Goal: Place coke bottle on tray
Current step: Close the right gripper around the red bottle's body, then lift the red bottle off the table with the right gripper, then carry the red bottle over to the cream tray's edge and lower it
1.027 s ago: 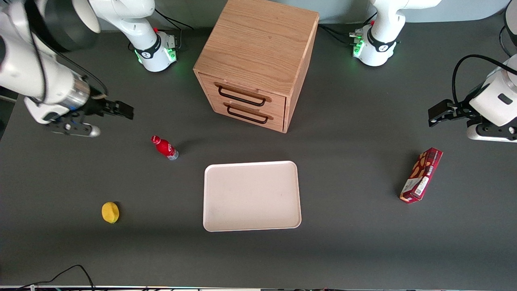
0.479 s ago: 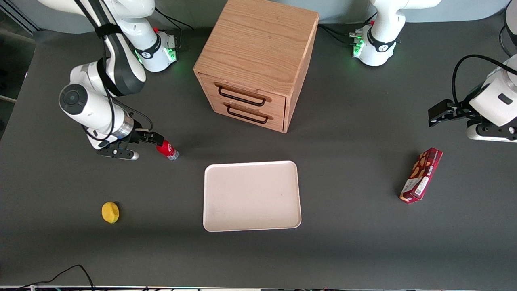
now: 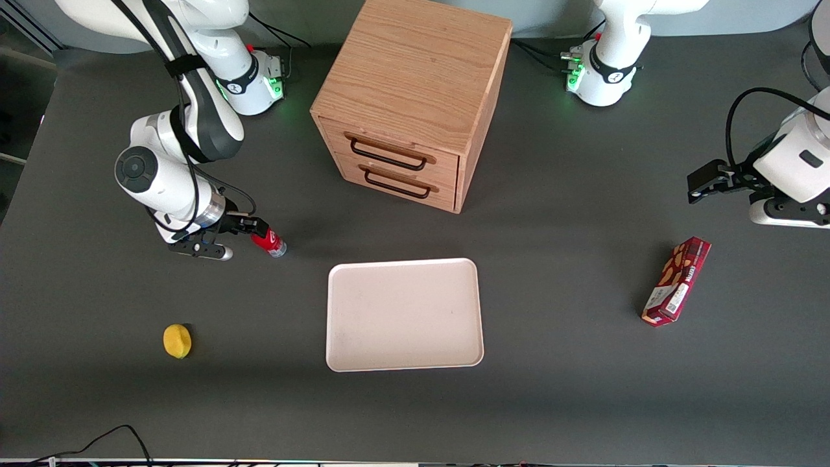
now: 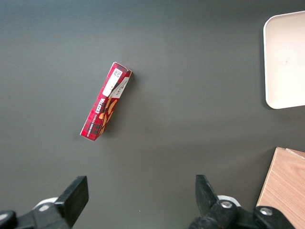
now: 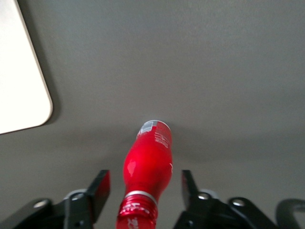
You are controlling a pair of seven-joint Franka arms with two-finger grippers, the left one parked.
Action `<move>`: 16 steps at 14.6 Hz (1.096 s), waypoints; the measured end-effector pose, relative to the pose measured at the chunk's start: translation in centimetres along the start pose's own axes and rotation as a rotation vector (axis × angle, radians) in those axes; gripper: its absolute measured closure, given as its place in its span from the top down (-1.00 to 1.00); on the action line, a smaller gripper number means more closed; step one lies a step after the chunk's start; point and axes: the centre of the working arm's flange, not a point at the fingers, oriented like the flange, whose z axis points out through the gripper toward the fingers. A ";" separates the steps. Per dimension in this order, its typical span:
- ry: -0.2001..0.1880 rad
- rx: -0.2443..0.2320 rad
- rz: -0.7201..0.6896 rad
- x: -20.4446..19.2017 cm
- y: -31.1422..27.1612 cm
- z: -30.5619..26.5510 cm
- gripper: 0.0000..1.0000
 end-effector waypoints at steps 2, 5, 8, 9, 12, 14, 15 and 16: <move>-0.002 -0.001 -0.008 -0.3 -0.3 0.2 -0.23; 0.000 -0.006 -0.018 -0.6 -0.6 -0.1 -0.30; -0.031 -0.034 -0.028 -0.2 -0.9 -3.7 -0.30; -0.041 -0.042 -0.031 0.1 -1.1 -6.3 -0.30; -0.032 -0.045 -0.030 1.1 -1.6 -16.3 -0.30; -0.001 -0.027 -0.023 1.9 -2.2 -22.7 -0.30; 0.004 -0.017 -0.007 2.4 -2.6 -25.3 -0.30; 0.000 -0.005 0.019 3.3 -3.1 -27.3 -0.30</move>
